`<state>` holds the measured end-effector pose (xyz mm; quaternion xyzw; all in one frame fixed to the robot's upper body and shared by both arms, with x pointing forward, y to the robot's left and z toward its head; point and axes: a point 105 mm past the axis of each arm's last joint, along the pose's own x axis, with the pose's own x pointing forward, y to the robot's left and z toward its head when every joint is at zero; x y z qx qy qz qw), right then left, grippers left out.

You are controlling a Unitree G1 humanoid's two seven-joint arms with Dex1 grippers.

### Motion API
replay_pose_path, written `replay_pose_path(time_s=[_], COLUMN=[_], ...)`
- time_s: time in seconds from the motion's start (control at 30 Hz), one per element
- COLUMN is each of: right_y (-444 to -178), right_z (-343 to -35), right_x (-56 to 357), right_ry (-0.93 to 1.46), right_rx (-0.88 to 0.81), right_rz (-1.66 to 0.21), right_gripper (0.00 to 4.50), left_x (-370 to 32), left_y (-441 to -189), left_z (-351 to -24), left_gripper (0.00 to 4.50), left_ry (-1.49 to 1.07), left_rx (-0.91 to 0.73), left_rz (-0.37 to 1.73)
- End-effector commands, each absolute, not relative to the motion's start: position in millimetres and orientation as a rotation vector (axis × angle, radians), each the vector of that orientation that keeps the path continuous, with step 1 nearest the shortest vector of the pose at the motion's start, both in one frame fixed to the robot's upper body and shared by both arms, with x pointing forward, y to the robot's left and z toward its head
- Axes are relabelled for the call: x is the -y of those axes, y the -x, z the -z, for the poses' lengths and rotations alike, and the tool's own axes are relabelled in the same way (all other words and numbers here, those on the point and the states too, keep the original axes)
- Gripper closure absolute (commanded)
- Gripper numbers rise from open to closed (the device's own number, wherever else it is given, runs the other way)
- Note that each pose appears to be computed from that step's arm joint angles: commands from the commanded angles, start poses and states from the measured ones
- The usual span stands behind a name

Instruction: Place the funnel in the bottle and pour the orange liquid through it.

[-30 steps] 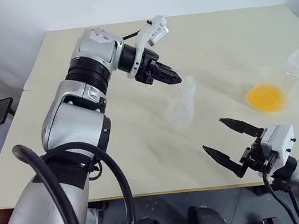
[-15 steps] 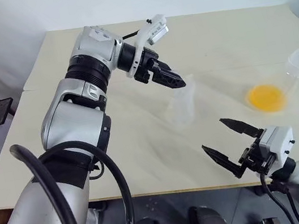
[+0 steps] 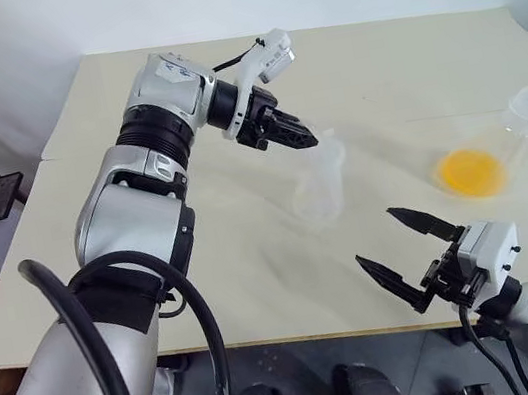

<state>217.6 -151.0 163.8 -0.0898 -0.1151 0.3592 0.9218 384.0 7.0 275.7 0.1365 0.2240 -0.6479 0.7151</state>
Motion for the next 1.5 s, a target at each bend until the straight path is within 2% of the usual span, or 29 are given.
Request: replay_pose_path(time_s=[0.03,0.07,0.5,0.77,1.5], right_y=[-212.6,-212.5,-212.4,-214.2,-215.6], right_z=[-175.3,-175.1,-173.3,-173.4,-171.6], right_x=[148.8,148.8,148.2,148.4,144.0], right_ry=[0.198,0.198,0.196,0.197,0.19], right_rx=[0.287,0.286,0.28,0.285,0.302], right_rz=[-0.744,-0.745,-0.748,-0.744,-0.726], right_gripper=[0.0,0.0,0.0,0.0,0.0], left_x=[-6.0,-6.4,-20.3,-34.3,-3.7], left_y=[-381.0,-380.4,-368.9,-366.3,-363.5], left_z=[-284.8,-285.0,-321.8,-307.0,-291.2], left_gripper=[4.14,4.49,4.49,4.49,4.49], left_ry=[-0.322,-0.32,-0.29,-0.351,-0.309], left_rx=[-0.458,-0.459,-0.454,-0.65,-0.706], left_rz=[1.464,1.469,1.5,1.444,1.439])
